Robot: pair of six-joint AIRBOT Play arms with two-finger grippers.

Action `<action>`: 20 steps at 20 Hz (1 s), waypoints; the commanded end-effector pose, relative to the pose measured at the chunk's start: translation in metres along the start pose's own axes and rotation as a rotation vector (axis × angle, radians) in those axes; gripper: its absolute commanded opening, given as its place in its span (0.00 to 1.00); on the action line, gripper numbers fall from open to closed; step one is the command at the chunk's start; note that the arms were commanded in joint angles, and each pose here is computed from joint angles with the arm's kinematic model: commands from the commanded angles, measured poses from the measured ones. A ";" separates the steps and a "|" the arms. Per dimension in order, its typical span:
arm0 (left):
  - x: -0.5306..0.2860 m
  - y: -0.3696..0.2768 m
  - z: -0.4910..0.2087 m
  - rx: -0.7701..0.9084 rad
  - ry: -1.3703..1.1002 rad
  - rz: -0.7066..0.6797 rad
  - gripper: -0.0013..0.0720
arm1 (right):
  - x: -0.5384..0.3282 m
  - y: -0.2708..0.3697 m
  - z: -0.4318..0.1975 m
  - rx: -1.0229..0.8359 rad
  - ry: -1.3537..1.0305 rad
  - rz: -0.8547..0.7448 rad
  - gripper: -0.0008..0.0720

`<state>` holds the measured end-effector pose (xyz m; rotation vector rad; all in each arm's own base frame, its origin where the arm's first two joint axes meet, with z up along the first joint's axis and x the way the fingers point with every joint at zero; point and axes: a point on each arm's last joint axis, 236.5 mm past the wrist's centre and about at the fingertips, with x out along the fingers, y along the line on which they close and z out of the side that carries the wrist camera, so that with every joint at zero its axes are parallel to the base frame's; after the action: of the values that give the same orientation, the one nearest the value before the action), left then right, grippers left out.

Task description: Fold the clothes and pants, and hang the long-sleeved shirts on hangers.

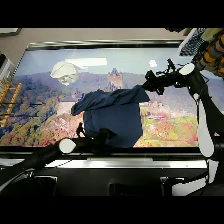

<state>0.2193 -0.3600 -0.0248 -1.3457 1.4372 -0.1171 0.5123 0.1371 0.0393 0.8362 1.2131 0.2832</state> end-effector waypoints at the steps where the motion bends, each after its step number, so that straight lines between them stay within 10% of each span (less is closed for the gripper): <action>1: 0.033 0.027 -0.014 -0.213 -0.043 0.004 0.96 | 0.000 0.001 0.000 -0.001 0.001 0.000 0.06; 20: 0.102 0.020 -0.058 -0.242 0.093 0.128 0.96 | -0.007 0.005 0.000 -0.015 -0.011 0.001 0.06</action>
<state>0.1917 -0.4593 -0.0744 -1.4504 1.6396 0.0638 0.5111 0.1370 0.0448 0.8304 1.2053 0.2875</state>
